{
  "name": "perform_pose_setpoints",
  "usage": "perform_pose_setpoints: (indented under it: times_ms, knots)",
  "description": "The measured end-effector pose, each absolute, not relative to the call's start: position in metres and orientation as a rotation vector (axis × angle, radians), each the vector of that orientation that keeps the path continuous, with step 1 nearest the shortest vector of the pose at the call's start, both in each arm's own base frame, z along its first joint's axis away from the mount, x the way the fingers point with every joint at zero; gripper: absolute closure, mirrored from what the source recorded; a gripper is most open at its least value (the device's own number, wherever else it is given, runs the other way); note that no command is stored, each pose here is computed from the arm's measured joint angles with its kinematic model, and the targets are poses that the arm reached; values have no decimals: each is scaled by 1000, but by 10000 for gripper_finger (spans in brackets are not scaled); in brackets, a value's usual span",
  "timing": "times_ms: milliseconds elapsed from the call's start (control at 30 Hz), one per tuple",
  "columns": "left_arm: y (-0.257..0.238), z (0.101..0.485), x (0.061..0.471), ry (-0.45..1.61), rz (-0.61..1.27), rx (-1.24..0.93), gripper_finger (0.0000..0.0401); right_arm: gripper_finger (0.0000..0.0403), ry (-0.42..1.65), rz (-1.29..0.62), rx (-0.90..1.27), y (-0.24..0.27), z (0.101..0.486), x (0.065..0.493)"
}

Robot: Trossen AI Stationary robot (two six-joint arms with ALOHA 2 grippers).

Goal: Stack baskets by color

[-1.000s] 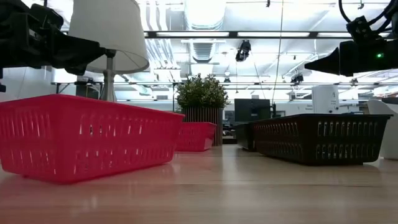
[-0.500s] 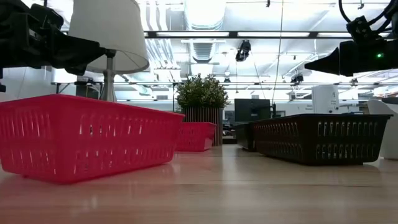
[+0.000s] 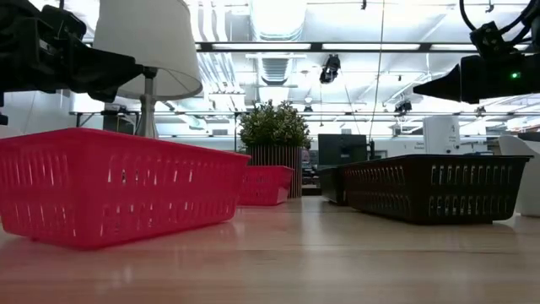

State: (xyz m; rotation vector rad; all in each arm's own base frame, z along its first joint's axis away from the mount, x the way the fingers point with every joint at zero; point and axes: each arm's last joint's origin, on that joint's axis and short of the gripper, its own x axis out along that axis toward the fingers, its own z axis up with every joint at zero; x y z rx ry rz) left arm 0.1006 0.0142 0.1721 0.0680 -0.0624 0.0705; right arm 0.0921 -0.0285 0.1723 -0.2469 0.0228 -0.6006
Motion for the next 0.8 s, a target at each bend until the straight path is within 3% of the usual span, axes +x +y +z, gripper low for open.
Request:
perform_pose_setpoints:
  times_ms: [800]
  knots:
    - [14,172,101,-63,70,68,269,371,23,-601,-247,-29,172,92]
